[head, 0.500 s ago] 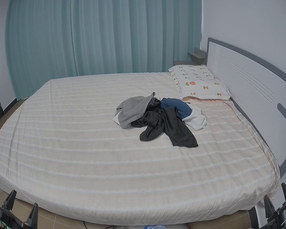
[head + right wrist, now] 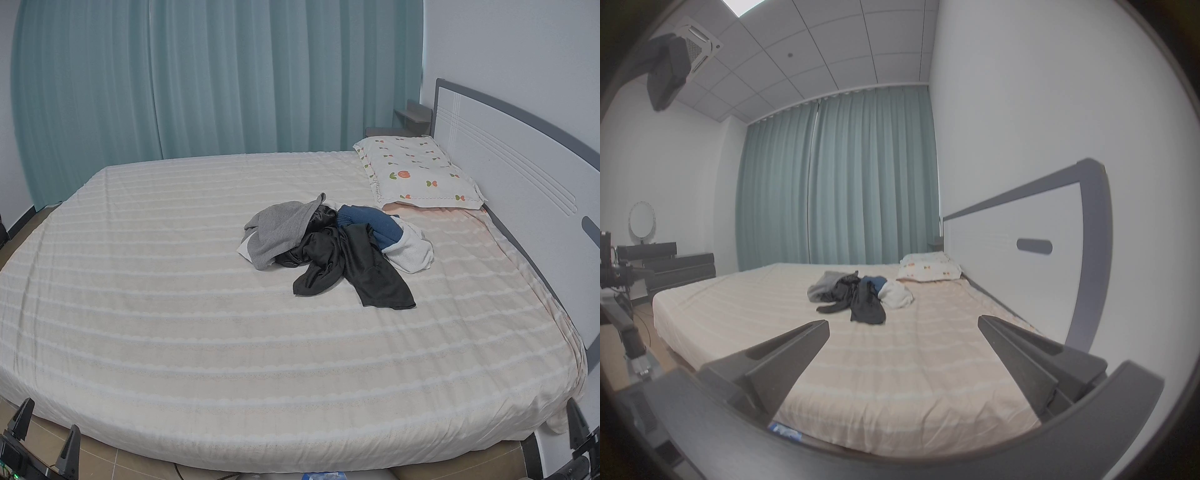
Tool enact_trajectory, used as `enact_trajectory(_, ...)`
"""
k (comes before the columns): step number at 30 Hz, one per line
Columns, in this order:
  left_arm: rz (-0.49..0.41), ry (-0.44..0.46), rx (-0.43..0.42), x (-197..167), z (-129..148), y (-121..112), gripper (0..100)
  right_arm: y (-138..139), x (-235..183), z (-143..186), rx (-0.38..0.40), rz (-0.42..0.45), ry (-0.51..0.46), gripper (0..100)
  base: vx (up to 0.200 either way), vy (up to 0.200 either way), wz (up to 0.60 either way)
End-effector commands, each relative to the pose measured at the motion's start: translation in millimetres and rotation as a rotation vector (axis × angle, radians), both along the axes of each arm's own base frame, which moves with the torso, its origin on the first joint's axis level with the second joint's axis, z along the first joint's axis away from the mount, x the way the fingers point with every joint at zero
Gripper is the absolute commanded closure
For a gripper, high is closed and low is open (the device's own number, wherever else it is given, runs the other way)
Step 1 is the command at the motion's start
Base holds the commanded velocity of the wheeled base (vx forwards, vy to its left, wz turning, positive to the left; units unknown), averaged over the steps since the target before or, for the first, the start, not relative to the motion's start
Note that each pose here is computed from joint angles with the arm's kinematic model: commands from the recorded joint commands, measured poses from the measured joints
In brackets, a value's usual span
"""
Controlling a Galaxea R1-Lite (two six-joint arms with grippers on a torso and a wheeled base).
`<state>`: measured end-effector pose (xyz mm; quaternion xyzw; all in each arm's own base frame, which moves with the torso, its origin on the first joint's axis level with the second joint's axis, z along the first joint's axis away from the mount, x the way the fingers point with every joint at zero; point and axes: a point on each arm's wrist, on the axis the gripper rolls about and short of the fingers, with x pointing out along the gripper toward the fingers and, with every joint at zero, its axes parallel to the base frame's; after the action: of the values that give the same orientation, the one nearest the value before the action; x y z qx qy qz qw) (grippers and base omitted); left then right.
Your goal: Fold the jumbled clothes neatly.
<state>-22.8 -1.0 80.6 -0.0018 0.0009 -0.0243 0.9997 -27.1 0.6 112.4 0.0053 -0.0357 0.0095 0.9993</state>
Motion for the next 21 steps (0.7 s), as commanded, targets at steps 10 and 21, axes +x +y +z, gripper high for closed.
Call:
enact_trajectory(10, 0.001, -0.003, 0.004, -0.3, -4.4, 0.0, 0, 8.2, 115.0, 45.1, 0.073, 0.156, 0.484, 0, 0.000, 0.000, 0.00)
enact_trajectory(21, 0.004, -0.002, 0.008, -0.2, -4.9, 0.1, 0, 42.5, 289.2, -2.7, 0.182, 0.137, 0.768, 0, 0.000, 0.000, 0.00)
